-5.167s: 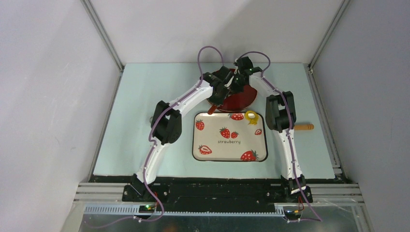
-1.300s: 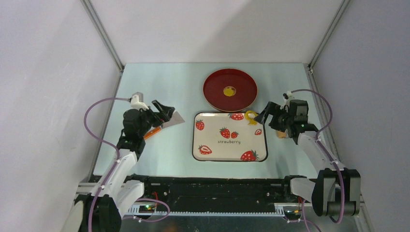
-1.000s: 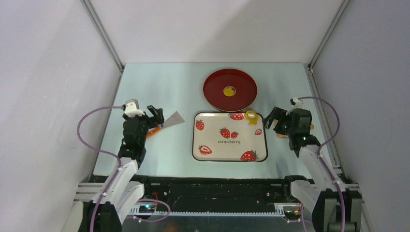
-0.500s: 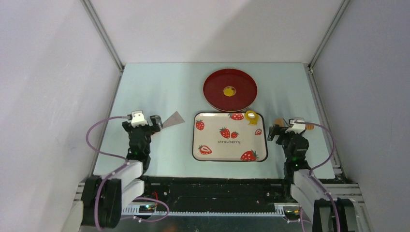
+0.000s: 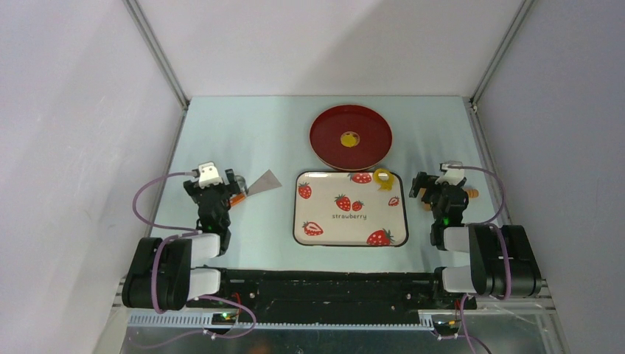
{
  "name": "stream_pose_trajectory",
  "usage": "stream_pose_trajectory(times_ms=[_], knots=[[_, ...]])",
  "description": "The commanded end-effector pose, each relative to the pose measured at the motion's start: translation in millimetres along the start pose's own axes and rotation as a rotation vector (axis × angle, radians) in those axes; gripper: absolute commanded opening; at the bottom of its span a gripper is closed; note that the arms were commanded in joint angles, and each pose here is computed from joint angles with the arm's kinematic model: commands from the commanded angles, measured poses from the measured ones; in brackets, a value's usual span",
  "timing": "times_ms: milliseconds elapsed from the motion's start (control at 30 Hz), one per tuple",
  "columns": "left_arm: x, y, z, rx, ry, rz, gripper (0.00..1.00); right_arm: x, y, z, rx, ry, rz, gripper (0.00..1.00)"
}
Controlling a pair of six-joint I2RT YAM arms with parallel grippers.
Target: Roll out the dumpling wrappers from the dough
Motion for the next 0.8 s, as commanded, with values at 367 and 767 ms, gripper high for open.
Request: stream_pose_trajectory(times_ms=[367,767], knots=[[-0.3,25.1,8.3,-0.088,0.024,-0.039,1.00,-9.1,38.3,15.4,-0.100,-0.044,0.013,0.99],[-6.1,24.3,8.7,-0.078,-0.021,-0.026,1.00,-9.2,37.8,15.4,-0.098,-0.044,0.014,0.99]])
Point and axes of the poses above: each gripper's point midway between its finger pads, its own z axis out along the fingers, its own x axis along the line the jaws close on, y = z × x, the point moved 1 cm from there along -z, back along the fingers, and after that the axes turned 12 degrees about -z, right-handed, at the moved point
